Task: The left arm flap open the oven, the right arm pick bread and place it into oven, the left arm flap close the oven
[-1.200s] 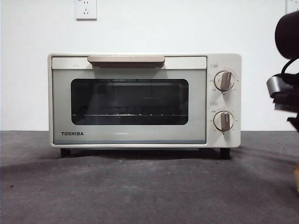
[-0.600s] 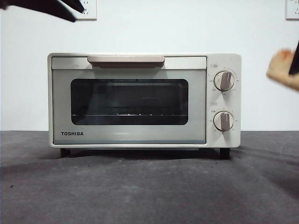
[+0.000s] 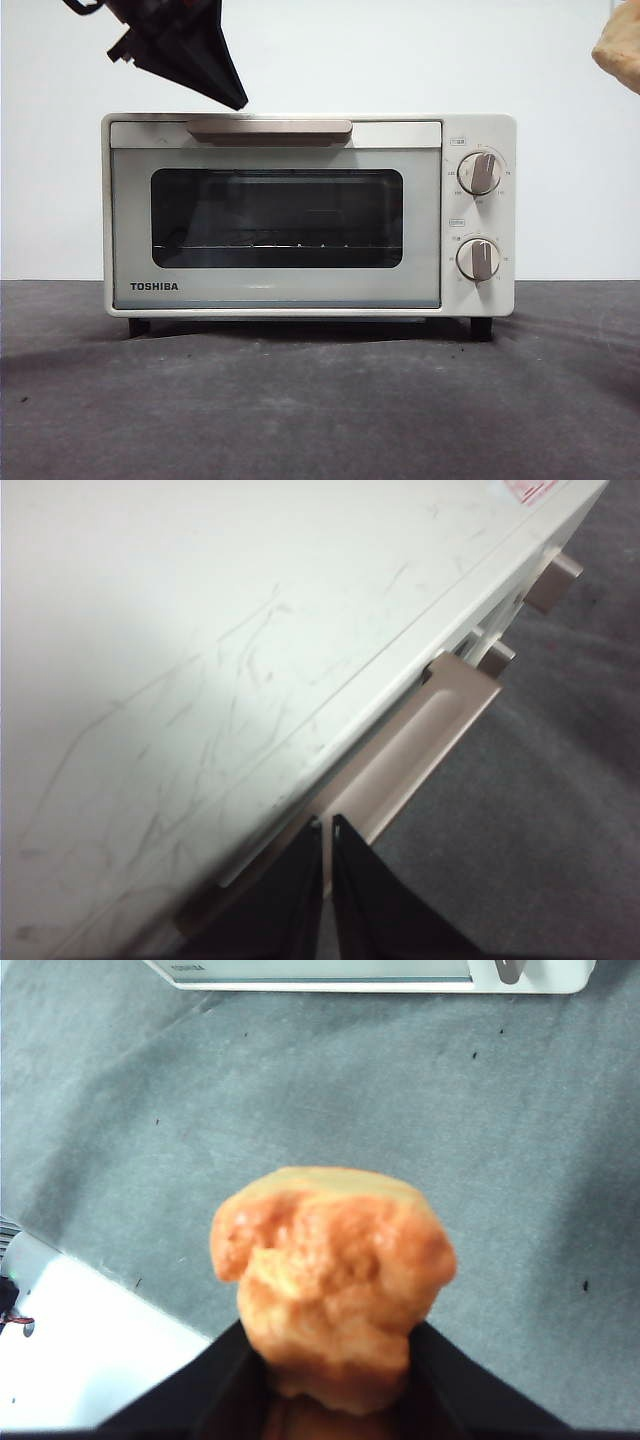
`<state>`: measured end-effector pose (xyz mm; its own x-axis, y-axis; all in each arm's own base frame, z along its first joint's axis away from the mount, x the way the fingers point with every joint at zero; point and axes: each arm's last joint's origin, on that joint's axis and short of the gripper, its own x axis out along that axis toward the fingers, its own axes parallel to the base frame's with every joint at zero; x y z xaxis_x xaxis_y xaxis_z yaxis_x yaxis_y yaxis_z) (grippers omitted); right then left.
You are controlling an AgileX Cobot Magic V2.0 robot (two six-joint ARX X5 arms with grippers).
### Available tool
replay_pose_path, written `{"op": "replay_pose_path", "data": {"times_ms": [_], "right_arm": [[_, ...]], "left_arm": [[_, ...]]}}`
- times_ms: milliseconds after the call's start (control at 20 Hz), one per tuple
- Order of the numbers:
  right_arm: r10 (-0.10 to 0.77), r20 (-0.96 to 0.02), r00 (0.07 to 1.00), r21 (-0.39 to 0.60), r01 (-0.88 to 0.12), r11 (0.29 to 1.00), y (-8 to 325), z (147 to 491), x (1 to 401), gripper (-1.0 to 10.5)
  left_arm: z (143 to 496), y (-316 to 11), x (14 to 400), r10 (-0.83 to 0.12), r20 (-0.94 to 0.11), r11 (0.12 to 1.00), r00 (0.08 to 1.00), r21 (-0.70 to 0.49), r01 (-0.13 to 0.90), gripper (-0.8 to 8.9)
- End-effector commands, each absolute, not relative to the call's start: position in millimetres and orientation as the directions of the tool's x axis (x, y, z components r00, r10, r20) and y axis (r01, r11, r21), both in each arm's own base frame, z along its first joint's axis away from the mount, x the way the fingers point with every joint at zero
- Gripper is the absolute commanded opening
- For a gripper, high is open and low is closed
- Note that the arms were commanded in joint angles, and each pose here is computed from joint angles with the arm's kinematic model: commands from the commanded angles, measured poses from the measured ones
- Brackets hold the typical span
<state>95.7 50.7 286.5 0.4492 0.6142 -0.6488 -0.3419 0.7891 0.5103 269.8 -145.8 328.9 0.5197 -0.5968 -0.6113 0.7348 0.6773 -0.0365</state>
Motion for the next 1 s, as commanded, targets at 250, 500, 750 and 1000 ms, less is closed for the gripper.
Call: {"op": "replay_pose_path", "data": {"times_ms": [250, 500, 750, 1000], "right_arm": [[0.623, -0.635, 0.457, 0.515, -0.35, 0.782, 52, 291, 96, 1.4], [0.623, -0.635, 0.457, 0.515, -0.351, 0.782, 52, 291, 96, 1.4], [0.623, -0.635, 0.457, 0.515, -0.351, 0.782, 52, 291, 96, 1.4], [0.622, -0.637, 0.455, 0.515, -0.349, 0.783, 52, 291, 96, 1.4]], "left_arm": [[320, -152, 277, -0.569, -0.658, 0.673, 0.494, -0.028, 0.739, 0.16], [316, -155, 273, -0.559, -0.695, 0.663, 0.452, -0.047, 0.747, 0.16], [311, -158, 265, -0.542, -0.74, 0.65, 0.399, -0.068, 0.757, 0.16], [307, -161, 257, -0.507, -0.787, 0.646, 0.352, -0.076, 0.76, 0.16]]}}
